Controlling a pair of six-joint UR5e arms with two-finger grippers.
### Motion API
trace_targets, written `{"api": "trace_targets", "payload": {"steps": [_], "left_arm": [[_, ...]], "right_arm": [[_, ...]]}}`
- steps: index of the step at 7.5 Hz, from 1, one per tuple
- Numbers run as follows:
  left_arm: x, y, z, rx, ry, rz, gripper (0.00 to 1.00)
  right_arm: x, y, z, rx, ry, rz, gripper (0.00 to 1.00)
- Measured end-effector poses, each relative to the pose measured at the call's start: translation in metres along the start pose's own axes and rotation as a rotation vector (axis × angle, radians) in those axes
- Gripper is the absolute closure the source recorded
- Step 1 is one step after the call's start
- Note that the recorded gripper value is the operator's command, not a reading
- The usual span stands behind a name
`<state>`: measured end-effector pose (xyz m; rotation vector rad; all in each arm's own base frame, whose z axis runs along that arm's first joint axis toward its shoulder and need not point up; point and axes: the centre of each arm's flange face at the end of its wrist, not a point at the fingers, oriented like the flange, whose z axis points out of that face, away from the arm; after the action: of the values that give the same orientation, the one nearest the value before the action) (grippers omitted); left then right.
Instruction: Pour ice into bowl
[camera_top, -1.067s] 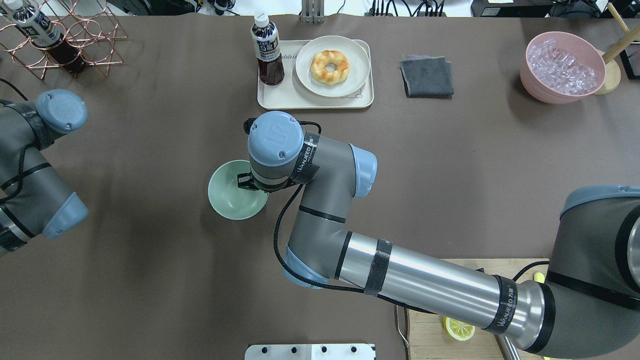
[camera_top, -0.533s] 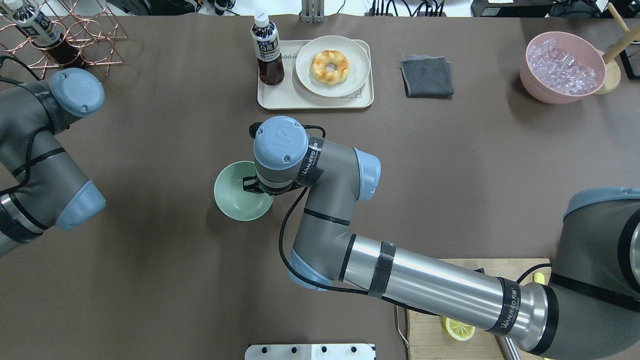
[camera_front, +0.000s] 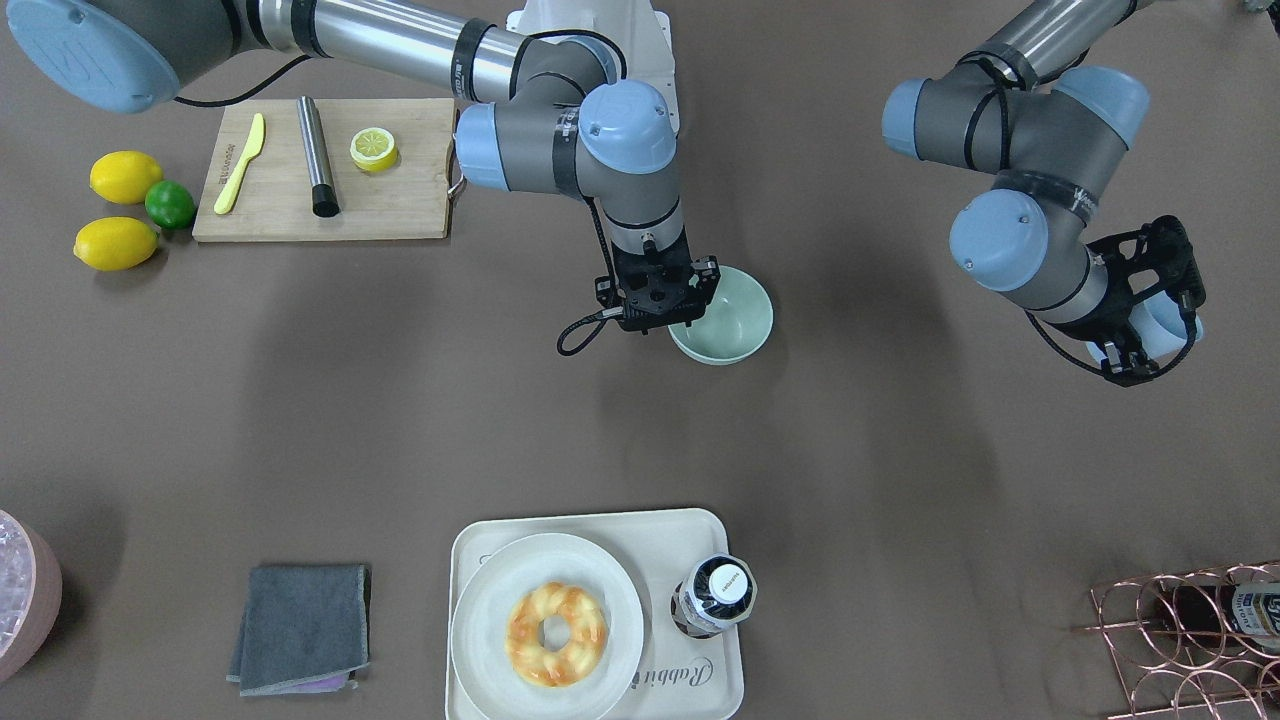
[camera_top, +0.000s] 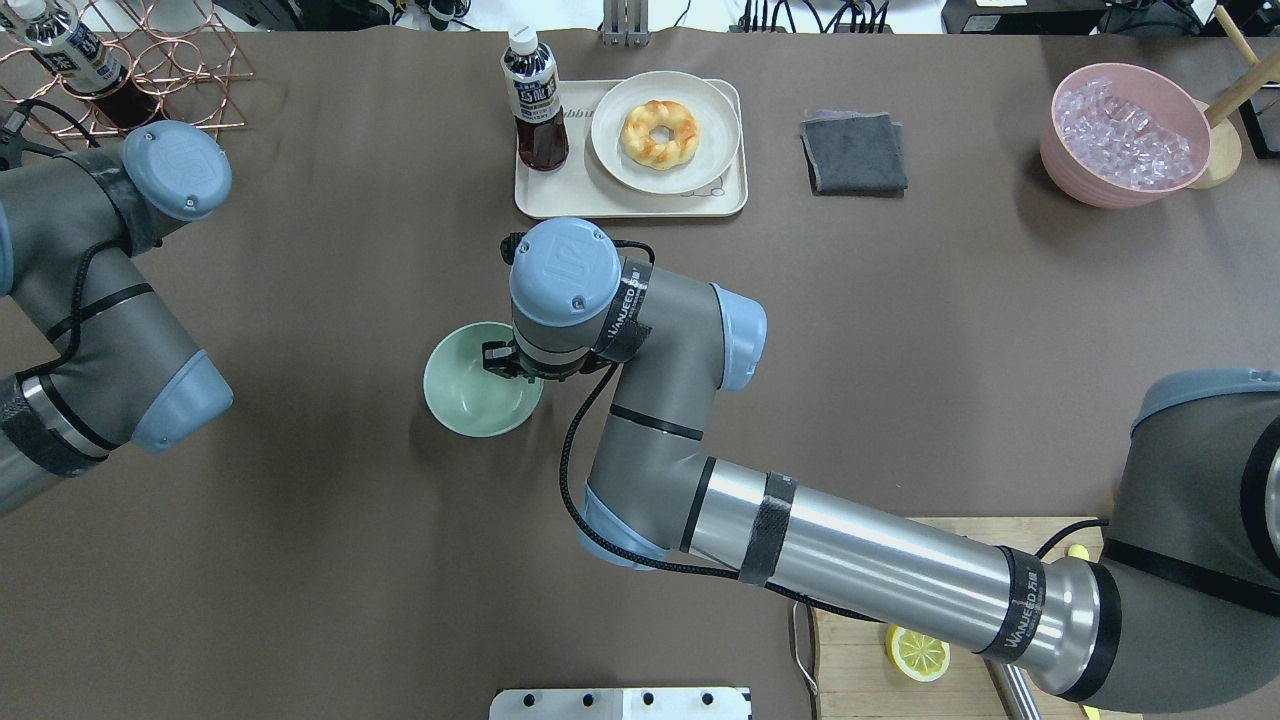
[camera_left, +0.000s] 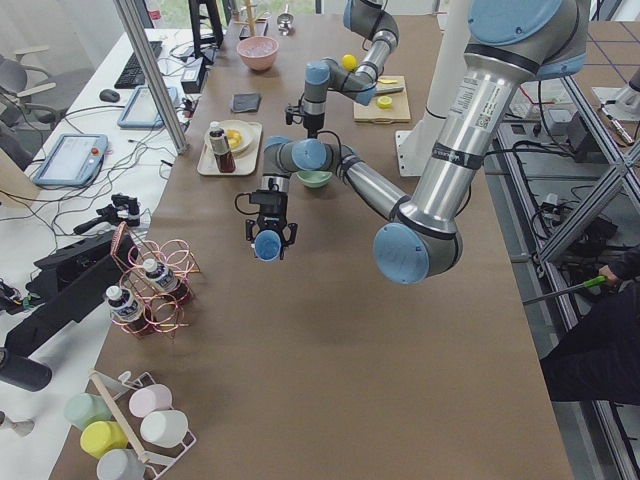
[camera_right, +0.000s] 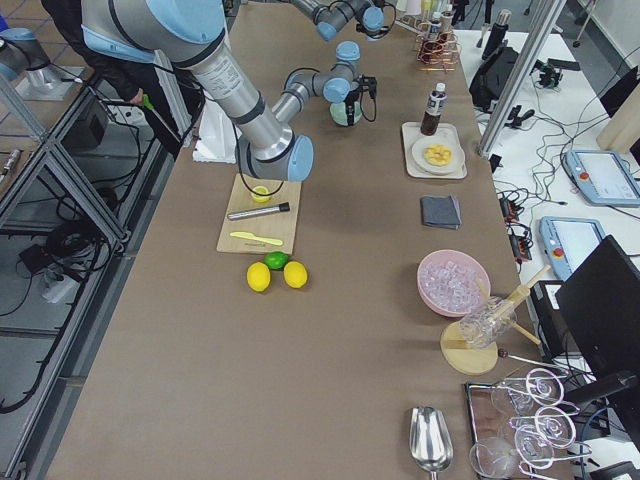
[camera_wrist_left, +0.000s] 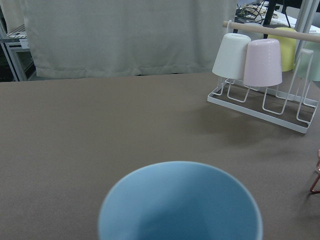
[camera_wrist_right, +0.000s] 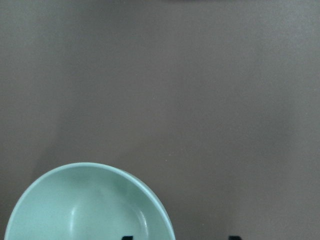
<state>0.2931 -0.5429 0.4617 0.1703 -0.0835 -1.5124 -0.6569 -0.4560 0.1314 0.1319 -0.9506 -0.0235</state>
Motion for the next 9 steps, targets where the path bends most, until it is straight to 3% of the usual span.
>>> {"api": "trace_targets", "payload": {"steps": [2,4,7,9], "left_arm": [[0.000,0.000,-0.007,-0.004,0.003,0.003,0.48],[0.002,0.008,-0.037,-0.042,0.015,0.017,0.49],[-0.011,0.016,-0.128,-0.188,0.066,0.065,0.49],[-0.020,0.022,-0.177,-0.278,0.112,0.081,0.49]], "right_arm": [[0.009,-0.026,-0.030,-0.006,-0.022,0.034,0.02],[0.053,-0.087,-0.108,-0.014,-0.022,0.076,0.02],[0.178,-0.159,-0.189,0.028,0.056,-0.051,0.02],[0.303,-0.194,-0.225,0.020,0.083,-0.094,0.01]]}}
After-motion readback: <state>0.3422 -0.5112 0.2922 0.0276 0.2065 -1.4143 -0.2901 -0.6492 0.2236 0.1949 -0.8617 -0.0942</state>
